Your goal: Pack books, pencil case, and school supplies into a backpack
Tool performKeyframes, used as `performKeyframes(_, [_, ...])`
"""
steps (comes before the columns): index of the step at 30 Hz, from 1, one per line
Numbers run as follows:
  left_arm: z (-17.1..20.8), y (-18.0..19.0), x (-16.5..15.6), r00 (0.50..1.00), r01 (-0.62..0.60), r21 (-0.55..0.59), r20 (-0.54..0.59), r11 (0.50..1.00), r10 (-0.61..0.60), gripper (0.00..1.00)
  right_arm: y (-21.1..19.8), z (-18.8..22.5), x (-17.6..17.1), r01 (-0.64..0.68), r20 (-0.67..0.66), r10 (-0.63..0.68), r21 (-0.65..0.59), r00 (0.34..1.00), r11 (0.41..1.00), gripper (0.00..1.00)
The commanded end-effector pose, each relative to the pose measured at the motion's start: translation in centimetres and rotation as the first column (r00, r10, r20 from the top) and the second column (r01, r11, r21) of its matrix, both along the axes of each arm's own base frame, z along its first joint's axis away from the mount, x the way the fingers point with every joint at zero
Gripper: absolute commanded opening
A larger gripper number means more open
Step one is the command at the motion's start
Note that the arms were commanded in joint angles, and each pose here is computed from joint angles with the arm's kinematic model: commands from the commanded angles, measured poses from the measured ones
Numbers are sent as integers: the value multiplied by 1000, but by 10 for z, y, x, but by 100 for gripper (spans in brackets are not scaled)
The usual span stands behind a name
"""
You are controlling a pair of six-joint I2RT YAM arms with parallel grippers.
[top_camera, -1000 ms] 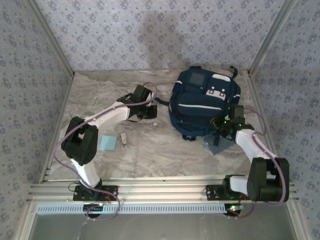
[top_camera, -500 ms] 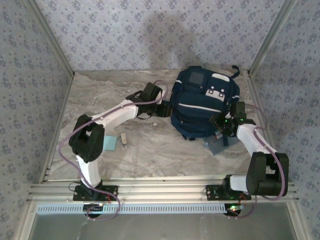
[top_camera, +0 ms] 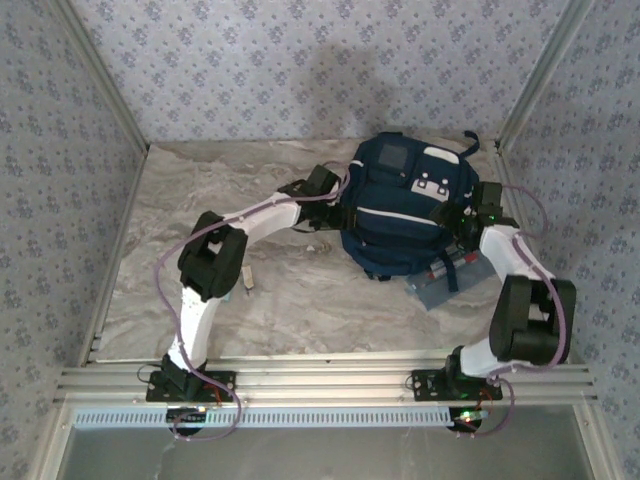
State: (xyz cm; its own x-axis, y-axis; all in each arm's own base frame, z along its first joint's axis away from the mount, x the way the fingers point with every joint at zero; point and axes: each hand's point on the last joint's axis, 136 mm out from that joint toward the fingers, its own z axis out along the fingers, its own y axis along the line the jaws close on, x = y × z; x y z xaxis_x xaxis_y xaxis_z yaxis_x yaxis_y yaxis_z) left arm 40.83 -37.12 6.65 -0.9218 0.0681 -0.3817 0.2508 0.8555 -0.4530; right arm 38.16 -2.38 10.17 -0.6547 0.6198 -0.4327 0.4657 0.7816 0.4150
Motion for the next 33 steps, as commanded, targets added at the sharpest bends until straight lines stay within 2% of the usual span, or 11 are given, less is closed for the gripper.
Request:
performKeyframes(1, [3,-17,5,1000,-21,-60,-14,998,21,50,0,-7,14,-27,9,27,6,1000,1000,83])
performKeyframes(2, [0,-18,4,1000,-21,-61,-21,998,19,45,1,-11,16,-31,5,31,14,999,999,83])
performKeyframes(4, [-9,-17,-1,999,-16,-57,-47,998,13,21,6,-17,21,-47,11,47,42,999,998,81])
performKeyframes(7, [-13,-9,-17,998,-10,-56,-67,998,7,0,18,-23,34,-96,20,95,69,995,993,73])
performKeyframes(12, [-3,6,-59,997,14,-48,-79,999,-18,0,46,-26,57,-193,20,192,76,981,978,55])
performKeyframes(16, [4,10,-90,996,33,-54,-83,998,-37,0,71,-24,82,-258,31,257,65,966,964,53])
performKeyframes(18, [6,7,-98,995,41,-65,-91,997,-47,3,82,-20,98,-282,46,279,63,959,957,57])
performKeyframes(22, [9,-7,-106,989,72,-101,-119,992,-84,26,90,-15,121,-298,52,295,59,954,953,72])
performKeyframes(25, [24,-19,-113,983,132,-115,-113,984,-145,42,88,3,127,-299,69,296,39,953,954,84])
performKeyframes(29, [52,-18,-112,976,214,-56,-34,975,-216,48,81,30,107,-279,53,279,-5,959,960,88])
performKeyframes(33, [71,-15,-102,957,281,21,68,959,-282,49,86,40,60,-266,27,266,14,964,964,86])
